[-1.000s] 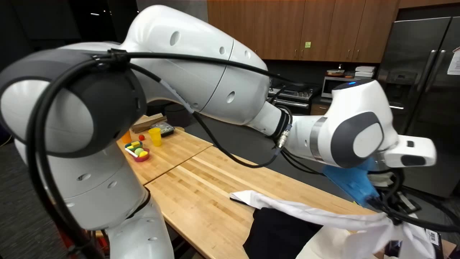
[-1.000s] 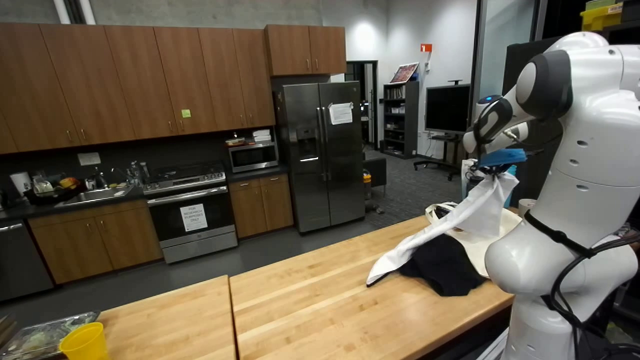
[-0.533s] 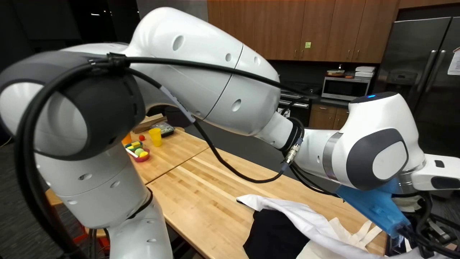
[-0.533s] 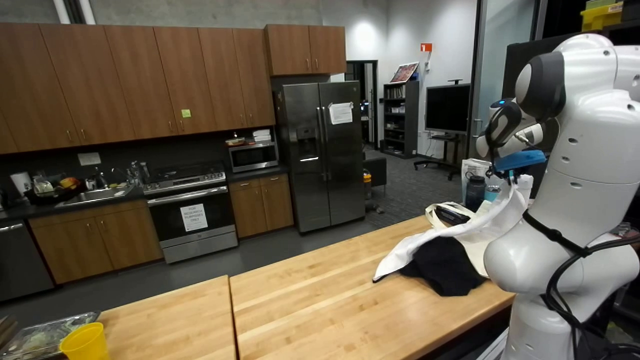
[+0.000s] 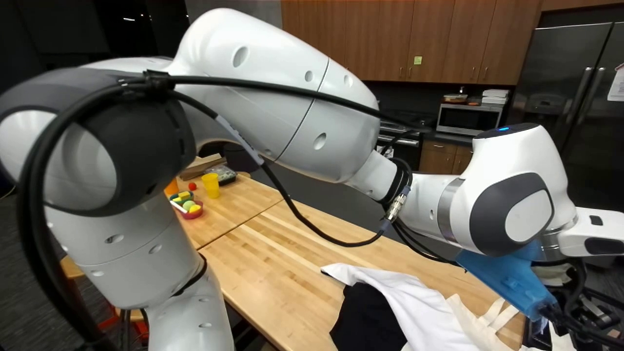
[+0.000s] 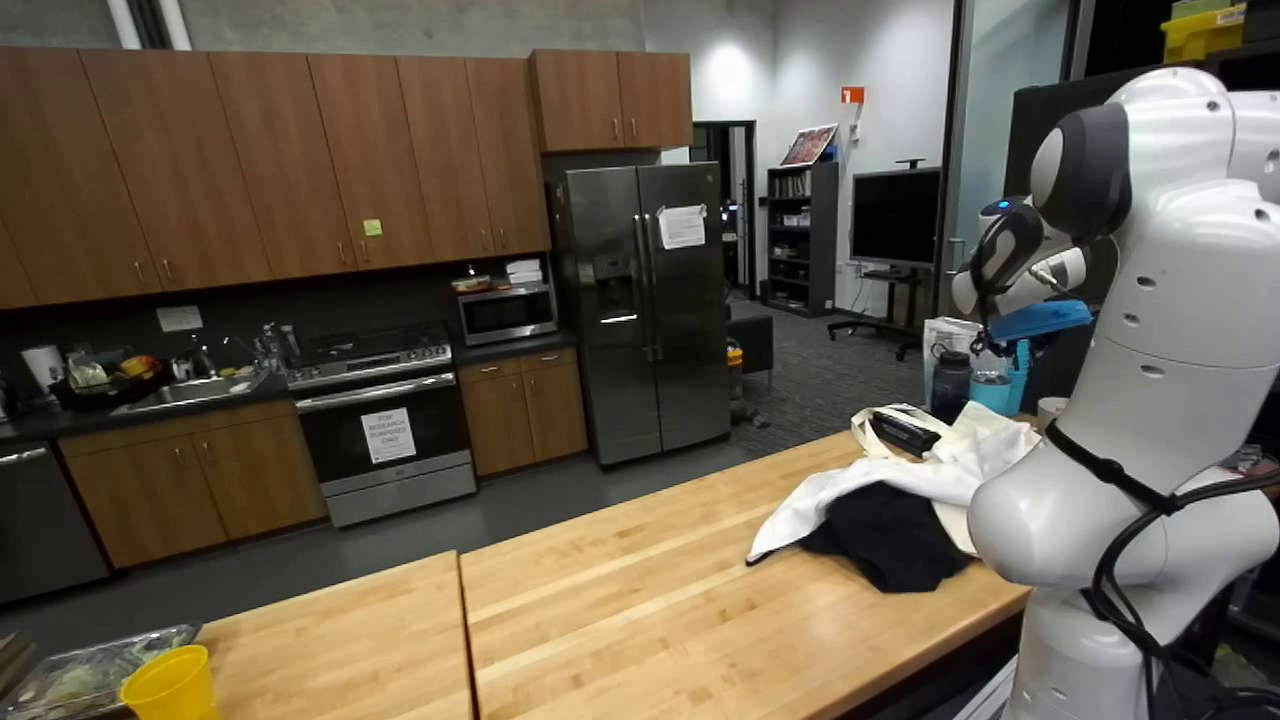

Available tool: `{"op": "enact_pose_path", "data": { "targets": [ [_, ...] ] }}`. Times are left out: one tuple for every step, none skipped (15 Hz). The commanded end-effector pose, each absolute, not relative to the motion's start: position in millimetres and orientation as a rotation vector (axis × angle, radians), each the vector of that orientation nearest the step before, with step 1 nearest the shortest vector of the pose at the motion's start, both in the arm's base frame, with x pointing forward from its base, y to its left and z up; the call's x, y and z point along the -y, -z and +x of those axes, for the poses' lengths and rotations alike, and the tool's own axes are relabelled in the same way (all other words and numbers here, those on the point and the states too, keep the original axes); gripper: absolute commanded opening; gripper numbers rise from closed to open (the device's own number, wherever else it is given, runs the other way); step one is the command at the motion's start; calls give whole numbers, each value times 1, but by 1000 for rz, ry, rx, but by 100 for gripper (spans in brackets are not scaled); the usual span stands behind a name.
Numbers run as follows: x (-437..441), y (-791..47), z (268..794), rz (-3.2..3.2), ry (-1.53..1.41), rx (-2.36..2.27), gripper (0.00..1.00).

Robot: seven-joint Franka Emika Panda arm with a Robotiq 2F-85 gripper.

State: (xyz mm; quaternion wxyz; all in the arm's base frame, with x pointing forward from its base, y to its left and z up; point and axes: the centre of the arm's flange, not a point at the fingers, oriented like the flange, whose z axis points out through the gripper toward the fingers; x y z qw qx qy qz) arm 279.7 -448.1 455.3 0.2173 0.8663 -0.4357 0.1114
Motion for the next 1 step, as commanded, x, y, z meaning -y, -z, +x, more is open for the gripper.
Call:
{"op": "enact_pose_path", "data": {
  "targets": [
    [448,-455,280,2399,-308,1207,29]
  ]
}}
